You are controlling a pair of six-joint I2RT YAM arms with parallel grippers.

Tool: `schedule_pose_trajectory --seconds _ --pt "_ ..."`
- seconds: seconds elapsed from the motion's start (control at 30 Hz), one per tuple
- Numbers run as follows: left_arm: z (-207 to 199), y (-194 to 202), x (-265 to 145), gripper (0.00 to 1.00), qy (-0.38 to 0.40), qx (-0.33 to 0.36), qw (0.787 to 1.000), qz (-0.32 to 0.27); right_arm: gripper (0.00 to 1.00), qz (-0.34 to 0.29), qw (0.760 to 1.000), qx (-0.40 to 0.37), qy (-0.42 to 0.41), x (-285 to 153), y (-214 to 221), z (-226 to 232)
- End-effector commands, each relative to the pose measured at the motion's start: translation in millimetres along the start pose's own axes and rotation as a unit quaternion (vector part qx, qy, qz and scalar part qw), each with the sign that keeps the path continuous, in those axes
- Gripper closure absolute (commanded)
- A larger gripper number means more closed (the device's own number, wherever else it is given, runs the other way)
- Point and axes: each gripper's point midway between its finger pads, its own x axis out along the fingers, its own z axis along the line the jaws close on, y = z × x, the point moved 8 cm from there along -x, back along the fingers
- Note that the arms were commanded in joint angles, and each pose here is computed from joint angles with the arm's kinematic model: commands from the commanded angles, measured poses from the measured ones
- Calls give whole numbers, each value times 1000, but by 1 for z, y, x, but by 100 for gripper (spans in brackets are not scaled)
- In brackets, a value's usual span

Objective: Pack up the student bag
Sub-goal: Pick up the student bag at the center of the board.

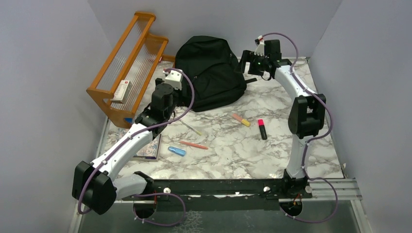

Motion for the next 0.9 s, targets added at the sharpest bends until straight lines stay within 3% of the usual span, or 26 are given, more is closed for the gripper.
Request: schedule_pose_trajectory --seconds 0.0,0.2,0.63,0.87 --pt "-4 11 -10 1 19 -29 999 21 6 -12 999 -33 -32 29 -16 -9" --pt "-10 18 -8 1 21 -66 995 67 6 -26 998 -40 -42 74 -20 -28" --pt "-17 6 -11 1 50 -76 993 71 5 -107 993 -39 -44 143 -34 -57" --pt "-22 7 -9 1 71 -70 991 89 6 -85 993 -42 -73 169 -15 -69"
